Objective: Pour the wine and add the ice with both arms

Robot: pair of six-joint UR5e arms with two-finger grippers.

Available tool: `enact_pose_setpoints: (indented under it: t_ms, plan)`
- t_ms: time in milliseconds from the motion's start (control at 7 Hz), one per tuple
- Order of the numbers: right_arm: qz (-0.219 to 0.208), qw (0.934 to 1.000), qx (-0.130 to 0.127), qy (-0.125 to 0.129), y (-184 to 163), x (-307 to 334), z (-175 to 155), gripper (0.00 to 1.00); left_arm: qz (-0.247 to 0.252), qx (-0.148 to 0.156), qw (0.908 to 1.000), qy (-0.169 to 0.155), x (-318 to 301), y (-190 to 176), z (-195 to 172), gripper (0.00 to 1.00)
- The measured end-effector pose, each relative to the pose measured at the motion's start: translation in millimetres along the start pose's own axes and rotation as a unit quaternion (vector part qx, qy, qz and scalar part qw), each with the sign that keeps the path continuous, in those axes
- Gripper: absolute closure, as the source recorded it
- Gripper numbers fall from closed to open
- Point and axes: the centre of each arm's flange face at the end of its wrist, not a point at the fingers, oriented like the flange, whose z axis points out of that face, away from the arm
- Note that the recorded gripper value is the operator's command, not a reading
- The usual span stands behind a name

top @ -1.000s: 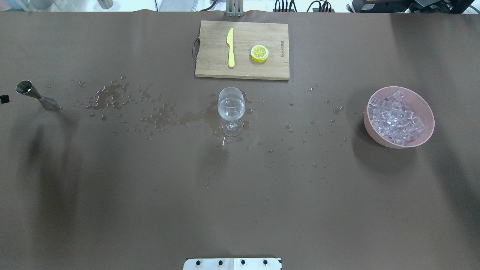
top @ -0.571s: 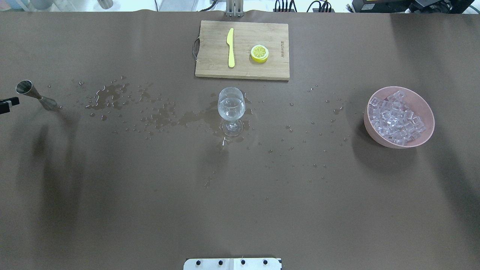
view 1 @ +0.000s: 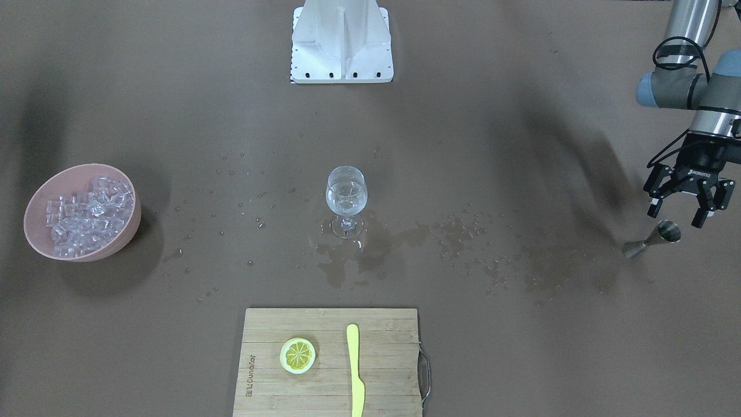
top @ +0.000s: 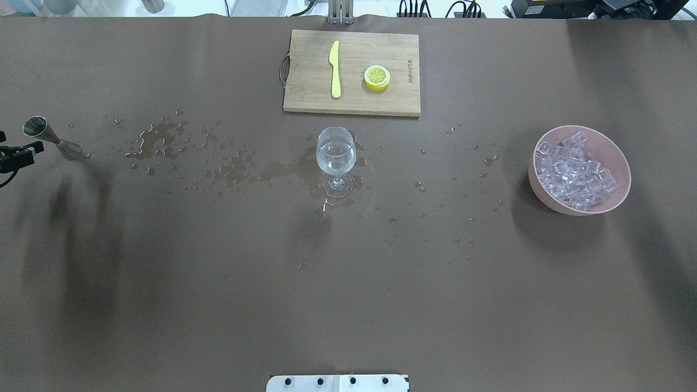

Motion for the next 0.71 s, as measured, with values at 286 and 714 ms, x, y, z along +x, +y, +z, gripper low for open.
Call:
enact_pose_setpoints:
  t_ms: [286, 714]
  plan:
    - [0.001, 1.0, -0.001, 0.0, 0.3, 0.6, 0.7, 0.0, -0.009, 0.005, 0.9998, -0.014, 8.9, 15.8, 8.7, 0.04]
    - [0.0, 1.0, -0.001, -0.001, 0.2, 0.4, 1.0, 0.0, -0.013, 0.024, 0.9992, -0.03, 23.5, 22.5, 26.6, 0.05]
